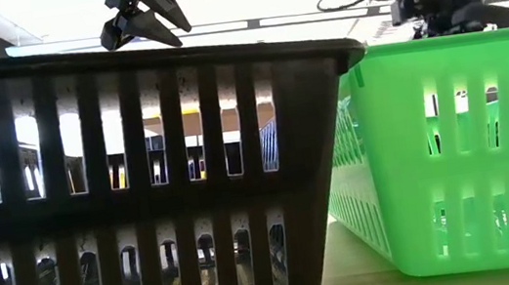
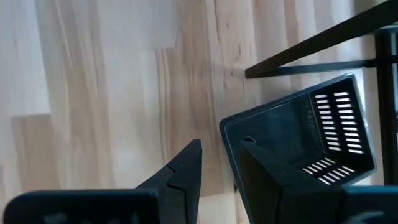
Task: Stack baskets on shelf by color
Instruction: Stack the top right black bin on the other black bin on the shelf
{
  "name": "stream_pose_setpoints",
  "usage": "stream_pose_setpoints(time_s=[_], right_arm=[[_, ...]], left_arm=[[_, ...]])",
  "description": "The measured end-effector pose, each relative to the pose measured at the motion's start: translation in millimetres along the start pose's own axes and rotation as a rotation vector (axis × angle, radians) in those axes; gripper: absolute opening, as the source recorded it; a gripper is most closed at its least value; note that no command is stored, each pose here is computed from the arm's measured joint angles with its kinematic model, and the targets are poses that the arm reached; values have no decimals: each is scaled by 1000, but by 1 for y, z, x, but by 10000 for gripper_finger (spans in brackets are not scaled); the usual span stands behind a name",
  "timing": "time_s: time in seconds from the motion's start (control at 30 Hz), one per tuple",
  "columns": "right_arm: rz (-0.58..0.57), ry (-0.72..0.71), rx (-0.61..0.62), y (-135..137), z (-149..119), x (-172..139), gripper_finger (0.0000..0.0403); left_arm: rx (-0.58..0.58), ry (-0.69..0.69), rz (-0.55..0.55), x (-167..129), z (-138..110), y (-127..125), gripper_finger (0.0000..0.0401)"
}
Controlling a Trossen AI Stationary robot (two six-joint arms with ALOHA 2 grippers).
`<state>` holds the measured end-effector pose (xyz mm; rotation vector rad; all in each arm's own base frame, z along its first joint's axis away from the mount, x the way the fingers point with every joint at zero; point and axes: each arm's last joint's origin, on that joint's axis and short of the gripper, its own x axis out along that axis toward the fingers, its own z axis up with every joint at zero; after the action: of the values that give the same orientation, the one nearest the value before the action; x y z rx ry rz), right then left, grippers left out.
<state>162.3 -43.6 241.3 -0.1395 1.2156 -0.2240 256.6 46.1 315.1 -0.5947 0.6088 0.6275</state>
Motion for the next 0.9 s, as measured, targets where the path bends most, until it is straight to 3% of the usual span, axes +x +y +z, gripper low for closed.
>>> stream_pose_setpoints(time_s=[0.3,0.47,0.9], right_arm=[[-61,51,-17,2,-6,18,92],[-26,87,-31,4,-4,26,92],[-99,266,-28,4,1,57,92]], left_arm=[[0,0,0,0,0,0,131],[0,0,0,0,0,0,131],[0,0,0,0,0,0,131]])
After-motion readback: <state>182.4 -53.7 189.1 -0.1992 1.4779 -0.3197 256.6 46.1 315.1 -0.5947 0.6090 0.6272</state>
